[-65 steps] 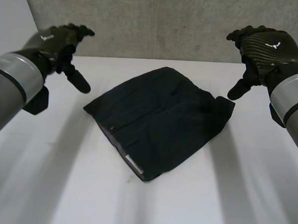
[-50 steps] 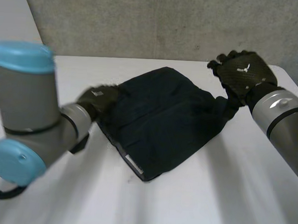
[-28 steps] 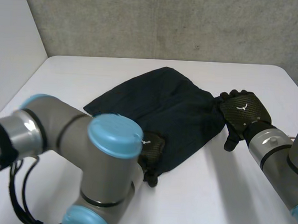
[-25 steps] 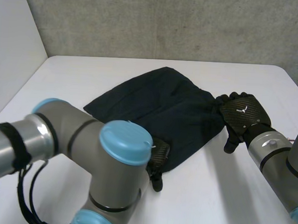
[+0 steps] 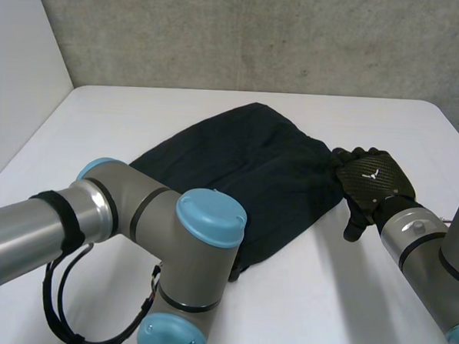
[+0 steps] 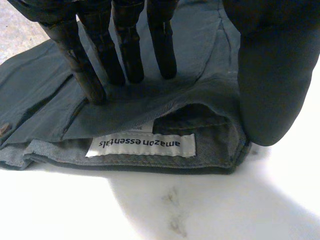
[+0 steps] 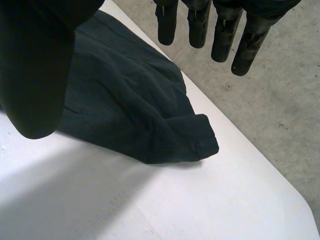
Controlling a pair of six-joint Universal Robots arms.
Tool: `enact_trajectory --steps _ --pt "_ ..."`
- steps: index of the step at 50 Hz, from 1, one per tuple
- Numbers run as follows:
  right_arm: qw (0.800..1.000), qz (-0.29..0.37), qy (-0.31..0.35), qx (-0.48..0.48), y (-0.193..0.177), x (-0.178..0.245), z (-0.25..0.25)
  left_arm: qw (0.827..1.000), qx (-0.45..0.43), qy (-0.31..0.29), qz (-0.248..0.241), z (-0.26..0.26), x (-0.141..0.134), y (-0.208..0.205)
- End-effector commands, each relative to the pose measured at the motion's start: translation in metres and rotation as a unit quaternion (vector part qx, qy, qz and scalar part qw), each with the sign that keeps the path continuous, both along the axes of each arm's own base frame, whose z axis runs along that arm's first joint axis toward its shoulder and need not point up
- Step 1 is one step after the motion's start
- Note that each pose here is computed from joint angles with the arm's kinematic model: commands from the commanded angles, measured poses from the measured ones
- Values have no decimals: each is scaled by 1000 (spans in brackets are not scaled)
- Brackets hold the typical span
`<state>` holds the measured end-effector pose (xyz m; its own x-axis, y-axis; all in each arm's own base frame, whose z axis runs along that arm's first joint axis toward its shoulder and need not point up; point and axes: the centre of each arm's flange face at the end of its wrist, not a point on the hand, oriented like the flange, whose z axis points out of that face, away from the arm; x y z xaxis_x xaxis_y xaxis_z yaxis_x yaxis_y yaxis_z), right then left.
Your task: Fold the shorts.
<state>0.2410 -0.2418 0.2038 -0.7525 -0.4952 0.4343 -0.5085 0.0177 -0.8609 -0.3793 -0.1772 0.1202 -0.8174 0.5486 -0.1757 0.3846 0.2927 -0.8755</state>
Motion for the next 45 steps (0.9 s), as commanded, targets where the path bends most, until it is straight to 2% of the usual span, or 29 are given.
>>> enact_trajectory --steps 1,7,16,20,25,33,40,45 --pt "1000 0 0 0 0 0 0 1000 -1 -1 15 -5 2 -14" --pt "1000 -2 0 -1 -1 -1 0 1000 -12 12 26 5 3 -25" --pt "999 -40 -18 2 -25 -20 7 994 -98 37 34 90 21 -46" --pt "996 -26 -62 55 -29 -16 -3 989 -142 38 27 129 31 -40" --pt "983 11 -139 116 -27 -4 -4 983 -173 59 25 160 39 -33" --pt "967 -11 -207 145 -46 10 -32 979 -187 71 23 176 41 -28" --pt "974 -64 -187 112 -67 19 -55 977 -197 82 24 187 44 -25" --pt "975 -69 -180 114 -73 23 -70 975 -202 86 25 191 46 -25"
